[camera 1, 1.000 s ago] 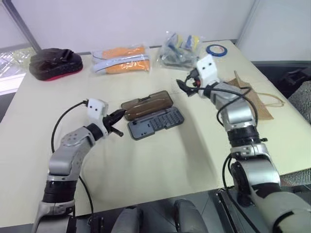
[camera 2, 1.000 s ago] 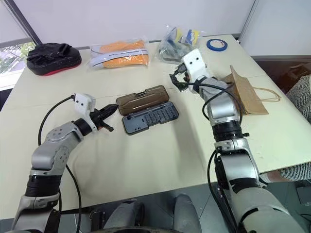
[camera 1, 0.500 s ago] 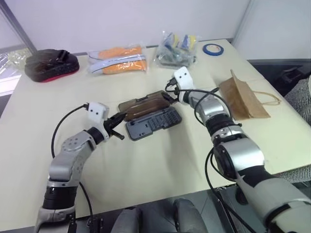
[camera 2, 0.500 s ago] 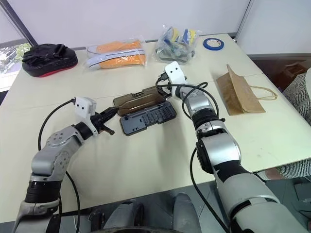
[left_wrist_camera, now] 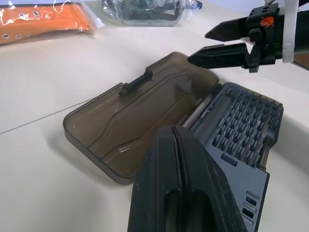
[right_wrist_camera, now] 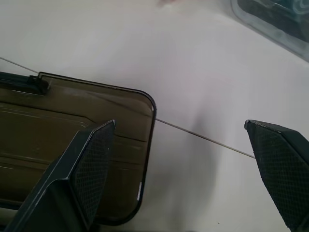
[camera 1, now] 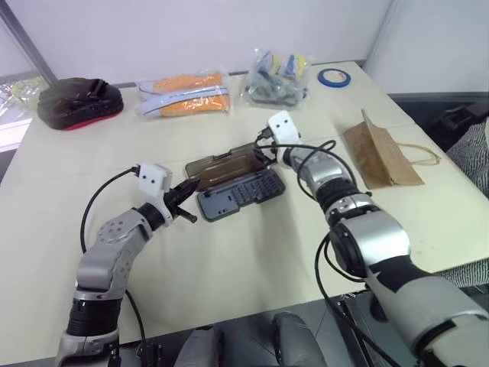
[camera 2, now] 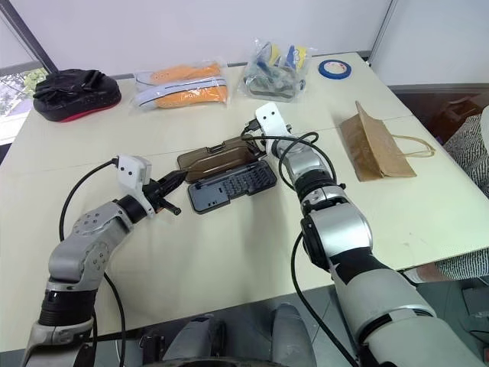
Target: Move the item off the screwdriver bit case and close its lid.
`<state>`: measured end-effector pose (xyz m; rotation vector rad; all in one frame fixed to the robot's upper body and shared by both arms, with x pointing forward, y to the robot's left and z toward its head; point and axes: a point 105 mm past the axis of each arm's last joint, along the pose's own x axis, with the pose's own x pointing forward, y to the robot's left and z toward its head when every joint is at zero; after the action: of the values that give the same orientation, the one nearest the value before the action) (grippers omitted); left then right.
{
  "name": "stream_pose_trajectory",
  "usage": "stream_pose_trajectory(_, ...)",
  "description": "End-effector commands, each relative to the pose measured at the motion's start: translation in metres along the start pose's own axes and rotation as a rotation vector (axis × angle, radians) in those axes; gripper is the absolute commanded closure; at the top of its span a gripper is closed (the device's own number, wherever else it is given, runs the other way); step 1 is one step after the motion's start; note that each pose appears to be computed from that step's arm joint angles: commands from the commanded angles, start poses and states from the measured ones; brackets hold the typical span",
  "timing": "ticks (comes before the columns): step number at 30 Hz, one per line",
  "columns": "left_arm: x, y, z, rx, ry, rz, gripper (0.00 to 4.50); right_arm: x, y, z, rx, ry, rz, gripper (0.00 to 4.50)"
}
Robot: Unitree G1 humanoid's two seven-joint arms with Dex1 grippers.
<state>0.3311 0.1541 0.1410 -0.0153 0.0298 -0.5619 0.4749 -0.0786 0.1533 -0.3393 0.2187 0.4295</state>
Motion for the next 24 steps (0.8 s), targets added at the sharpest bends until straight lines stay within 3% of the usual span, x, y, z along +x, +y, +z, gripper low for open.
stream_pose_trajectory(1,-0.002,-0.001,0.014,0.03,-0.043,0.0,4.5,0.001,0.002,0.018,-0.056,-0.037,-0.015,0.05)
stream_pose_trajectory(10,-0.004,-0.001,0.013,0.03,-0.048,0.013,4.5,0.005,0.012,0.005,-0.1,0.019,-0.011,0.05)
stream_pose_trajectory(13,-0.006,0.0,0.013,0.029,-0.047,0.021,4.5,0.005,0.013,0.002,-0.083,0.032,-0.007,0.92)
stream_pose_trajectory(20,-0.008,0.002,0.013,0.033,-0.05,0.039,4.5,0.005,0.014,-0.006,0.003,0.078,0.009,4.44)
stream_pose_trajectory(24,-0.009,0.006,0.015,0.04,-0.055,0.052,4.5,0.005,0.015,-0.009,0.0,0.093,0.016,4.44)
